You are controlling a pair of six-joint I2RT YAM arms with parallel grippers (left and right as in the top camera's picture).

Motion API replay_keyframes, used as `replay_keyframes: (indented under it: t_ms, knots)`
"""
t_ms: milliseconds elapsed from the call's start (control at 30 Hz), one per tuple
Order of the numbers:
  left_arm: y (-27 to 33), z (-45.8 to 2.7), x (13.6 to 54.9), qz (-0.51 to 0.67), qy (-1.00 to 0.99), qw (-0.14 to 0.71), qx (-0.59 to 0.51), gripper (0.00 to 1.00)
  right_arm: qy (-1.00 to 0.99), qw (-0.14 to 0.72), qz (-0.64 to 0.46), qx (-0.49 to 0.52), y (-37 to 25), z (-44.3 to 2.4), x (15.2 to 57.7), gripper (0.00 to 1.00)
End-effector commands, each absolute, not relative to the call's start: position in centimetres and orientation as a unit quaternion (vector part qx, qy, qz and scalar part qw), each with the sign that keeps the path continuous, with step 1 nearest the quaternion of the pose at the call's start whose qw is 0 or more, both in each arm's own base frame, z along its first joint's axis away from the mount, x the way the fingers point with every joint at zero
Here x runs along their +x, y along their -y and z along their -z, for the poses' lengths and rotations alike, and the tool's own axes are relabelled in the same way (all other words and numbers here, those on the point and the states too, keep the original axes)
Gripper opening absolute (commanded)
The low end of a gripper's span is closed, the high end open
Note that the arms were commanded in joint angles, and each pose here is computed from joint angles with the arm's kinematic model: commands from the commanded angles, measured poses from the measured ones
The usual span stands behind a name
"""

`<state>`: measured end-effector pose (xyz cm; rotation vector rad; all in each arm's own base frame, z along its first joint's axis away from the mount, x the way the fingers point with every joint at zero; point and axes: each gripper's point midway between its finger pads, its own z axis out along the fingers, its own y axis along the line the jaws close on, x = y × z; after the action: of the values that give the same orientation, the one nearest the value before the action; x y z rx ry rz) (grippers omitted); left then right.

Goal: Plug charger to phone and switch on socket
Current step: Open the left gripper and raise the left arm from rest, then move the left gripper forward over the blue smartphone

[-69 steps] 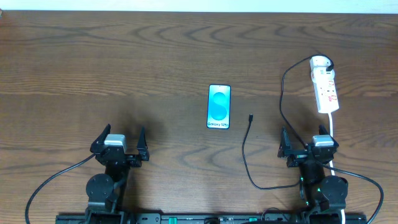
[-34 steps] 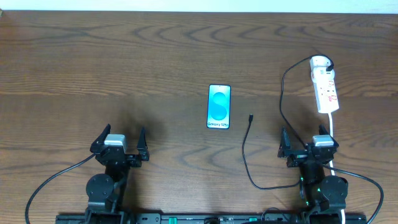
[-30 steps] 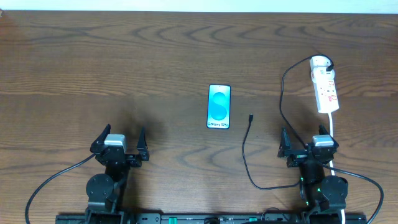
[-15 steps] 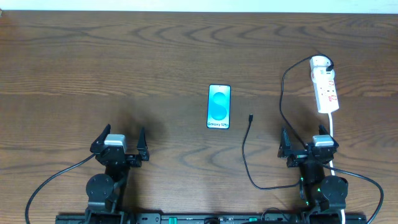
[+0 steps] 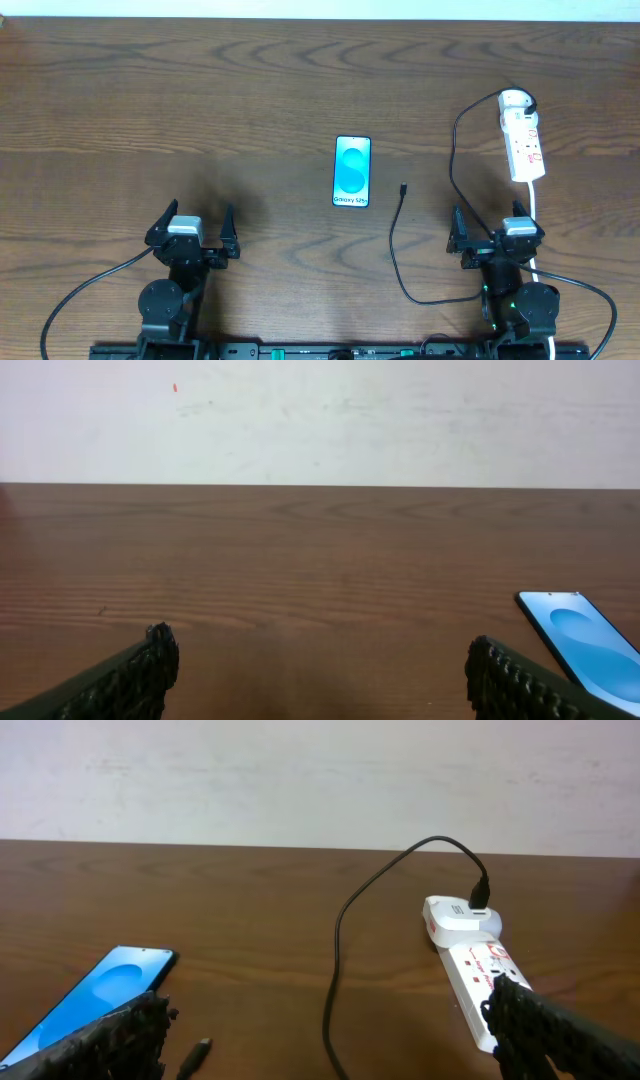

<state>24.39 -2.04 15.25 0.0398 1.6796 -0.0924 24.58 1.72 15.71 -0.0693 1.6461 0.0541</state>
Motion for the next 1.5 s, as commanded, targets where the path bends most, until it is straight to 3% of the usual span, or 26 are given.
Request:
replay_keyframes:
  t_ms: [0,433,767,900,1067,1233,1333,1467]
  knots:
    - [2.1,-13.9,24.4,0.042,-0.756,0.653,0.02,0.93,-0.733,0.679,-0.021,-0.034,-1.8,-15.6,24.6,0.99]
    - [1.9,-27.1,22.7,0.032,-0.552,0.833,0.026,0.94,-0.733,0.68,-0.021,-0.034,-1.8,-15.6,24.6,0.99]
    - [1.8,-34.7,21.1,-0.01,-0.509,0.86,0.05,0.94,-0.733,0.679,-0.021,-0.034,-1.8,-15.6,24.6,0.99]
    - [1.9,-36.3,23.6,-0.009,-0.577,0.815,0.056,0.94,-0.733,0.679,-0.021,-0.034,-1.8,-15.6,24.6,0.99]
    - [2.7,-35.8,28.8,0.0,-0.732,0.677,0.076,0.94,-0.733,0.679,-0.021,-0.034,-1.8,-15.6,24.6,0.99]
    - [7.5,-33.7,32.1,0.122,-0.812,0.551,0.149,0.94,-0.733,0.679,-0.021,-0.034,-1.8,-15.6,24.6,0.99]
    - [9.6,-32.5,33.8,0.175,-0.816,0.522,0.178,0.94,-0.733,0.679,-0.021,-0.034,-1.8,-15.6,24.6,0.99]
    - [9.5,-30.5,37.0,0.207,-0.839,0.493,0.102,0.94,-0.733,0.679,-0.021,-0.034,-1.8,-15.6,24.6,0.99]
